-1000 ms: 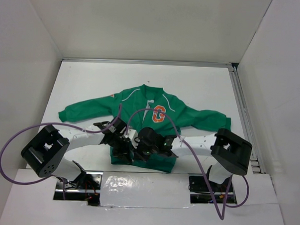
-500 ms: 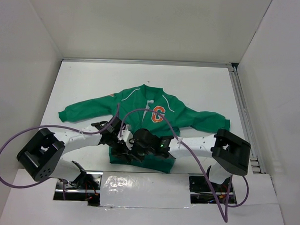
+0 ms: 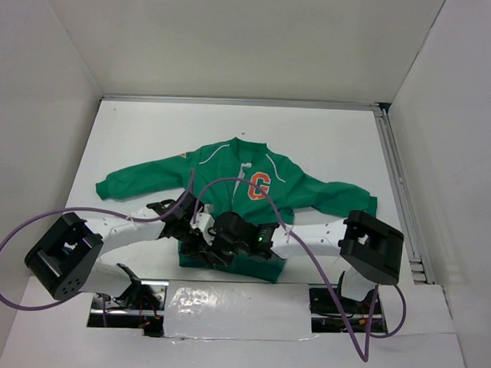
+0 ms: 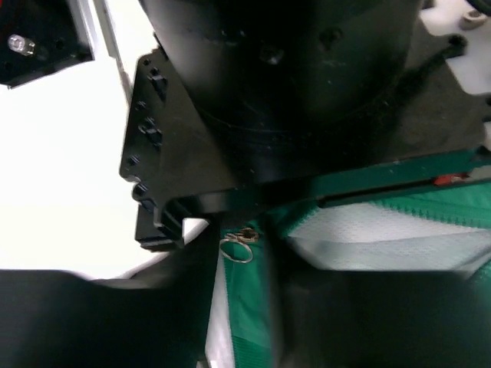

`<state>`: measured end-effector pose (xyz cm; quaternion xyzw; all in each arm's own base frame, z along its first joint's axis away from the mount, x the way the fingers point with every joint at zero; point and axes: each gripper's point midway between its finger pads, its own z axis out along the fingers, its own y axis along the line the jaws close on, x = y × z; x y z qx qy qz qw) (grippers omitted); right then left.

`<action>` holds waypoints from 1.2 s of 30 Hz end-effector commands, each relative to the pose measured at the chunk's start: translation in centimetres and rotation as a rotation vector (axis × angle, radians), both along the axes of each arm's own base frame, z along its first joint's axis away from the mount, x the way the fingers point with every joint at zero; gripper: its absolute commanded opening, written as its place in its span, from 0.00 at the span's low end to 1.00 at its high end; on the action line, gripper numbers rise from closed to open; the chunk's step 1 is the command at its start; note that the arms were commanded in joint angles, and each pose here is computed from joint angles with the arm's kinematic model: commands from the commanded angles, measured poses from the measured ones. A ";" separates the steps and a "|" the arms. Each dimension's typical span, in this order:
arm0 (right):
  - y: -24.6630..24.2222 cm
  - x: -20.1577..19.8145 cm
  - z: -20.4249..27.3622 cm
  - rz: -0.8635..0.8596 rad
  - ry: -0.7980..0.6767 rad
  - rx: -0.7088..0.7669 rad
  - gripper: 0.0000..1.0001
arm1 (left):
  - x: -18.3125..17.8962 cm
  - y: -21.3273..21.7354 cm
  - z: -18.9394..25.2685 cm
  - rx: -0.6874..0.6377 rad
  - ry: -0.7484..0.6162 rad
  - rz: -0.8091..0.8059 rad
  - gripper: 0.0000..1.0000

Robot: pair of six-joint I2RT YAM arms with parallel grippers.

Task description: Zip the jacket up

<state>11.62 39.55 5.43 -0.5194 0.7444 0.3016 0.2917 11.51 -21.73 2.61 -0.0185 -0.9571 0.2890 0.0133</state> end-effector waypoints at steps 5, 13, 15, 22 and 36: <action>-1.1 -0.3 2.0 -0.058 -0.017 0.025 0.44 | 0.5 -1.0 0.9 -0.049 -0.020 -0.005 0.00; -2.3 -1.3 0.8 -0.143 -0.016 -0.019 0.46 | 0.7 -1.1 1.2 -0.051 -0.017 0.047 0.00; -2.2 -1.2 0.3 -0.193 -0.040 -0.042 0.49 | 0.7 -1.1 1.2 -0.052 -0.016 0.054 0.00; -1.5 0.4 -0.9 -0.372 -0.081 -0.061 0.54 | 0.5 -1.2 1.7 -0.087 -0.034 0.057 0.00; -0.9 1.1 -1.2 -0.501 -0.085 -0.053 0.31 | 0.3 -1.1 1.3 -0.075 -0.027 0.053 0.00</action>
